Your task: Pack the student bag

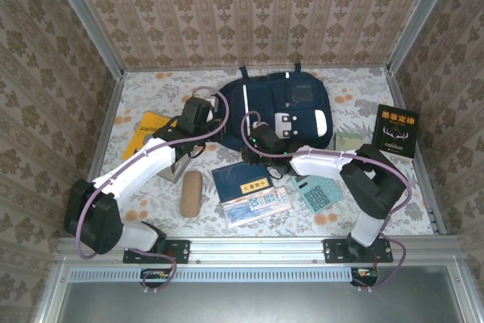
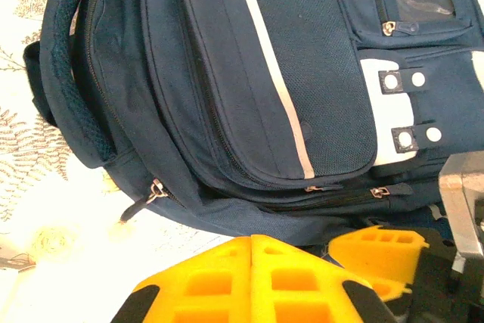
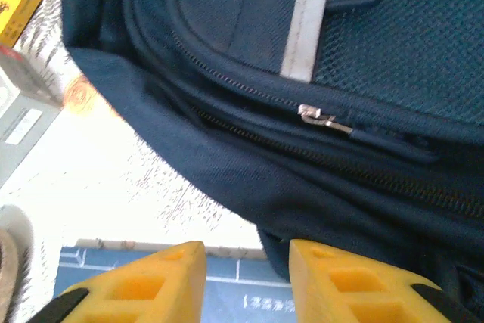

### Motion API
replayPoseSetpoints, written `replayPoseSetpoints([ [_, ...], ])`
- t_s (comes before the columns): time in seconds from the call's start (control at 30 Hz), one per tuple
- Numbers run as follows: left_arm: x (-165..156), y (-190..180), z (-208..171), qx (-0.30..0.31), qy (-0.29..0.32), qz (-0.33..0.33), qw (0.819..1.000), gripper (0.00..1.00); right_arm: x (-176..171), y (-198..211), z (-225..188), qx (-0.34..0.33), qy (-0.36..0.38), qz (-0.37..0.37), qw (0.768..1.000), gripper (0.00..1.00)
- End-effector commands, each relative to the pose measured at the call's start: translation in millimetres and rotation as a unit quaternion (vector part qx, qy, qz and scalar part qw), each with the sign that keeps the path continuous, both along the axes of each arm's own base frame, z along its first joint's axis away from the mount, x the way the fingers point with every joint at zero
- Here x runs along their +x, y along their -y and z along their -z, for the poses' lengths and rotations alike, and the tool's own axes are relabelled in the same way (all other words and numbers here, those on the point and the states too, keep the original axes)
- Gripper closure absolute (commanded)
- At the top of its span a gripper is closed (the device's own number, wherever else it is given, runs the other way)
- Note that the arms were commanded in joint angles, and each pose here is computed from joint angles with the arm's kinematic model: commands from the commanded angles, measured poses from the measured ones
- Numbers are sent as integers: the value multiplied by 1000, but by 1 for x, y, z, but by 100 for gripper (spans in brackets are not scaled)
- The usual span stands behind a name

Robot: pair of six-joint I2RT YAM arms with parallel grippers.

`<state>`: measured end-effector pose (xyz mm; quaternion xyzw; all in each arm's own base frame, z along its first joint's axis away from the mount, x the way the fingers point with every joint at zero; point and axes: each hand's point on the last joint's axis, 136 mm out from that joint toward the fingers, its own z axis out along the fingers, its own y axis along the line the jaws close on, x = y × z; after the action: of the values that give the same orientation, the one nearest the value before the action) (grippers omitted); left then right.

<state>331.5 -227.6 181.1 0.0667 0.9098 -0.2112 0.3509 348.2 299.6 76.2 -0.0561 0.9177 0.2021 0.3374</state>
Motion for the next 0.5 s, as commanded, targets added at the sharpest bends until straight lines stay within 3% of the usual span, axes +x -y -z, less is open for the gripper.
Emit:
replayPoseSetpoints([
  [0.0,-2,3,-10,-17,10,-4,1000,100,30,-2,-24,2,61,36,998,73],
  [0.1,-3,-1,-7,-8,6,-10,1000,100,30,-2,-20,-12,55,30,998,83],
  [0.2,-2,-14,4,14,-9,-30,999,100,25,3,-18,-17,50,28,998,83],
  [0.23,0,-17,10,15,-21,-33,999,96,23,4,-19,-16,50,26,998,82],
  [0.3,6,-22,28,10,-60,-39,997,57,17,5,-20,-13,47,17,999,78],
  [0.37,16,-23,44,-13,-103,-44,994,46,11,4,-22,-8,45,4,999,76],
  [0.47,33,-21,63,-38,-136,-51,989,42,0,8,-21,-12,37,-8,999,74],
])
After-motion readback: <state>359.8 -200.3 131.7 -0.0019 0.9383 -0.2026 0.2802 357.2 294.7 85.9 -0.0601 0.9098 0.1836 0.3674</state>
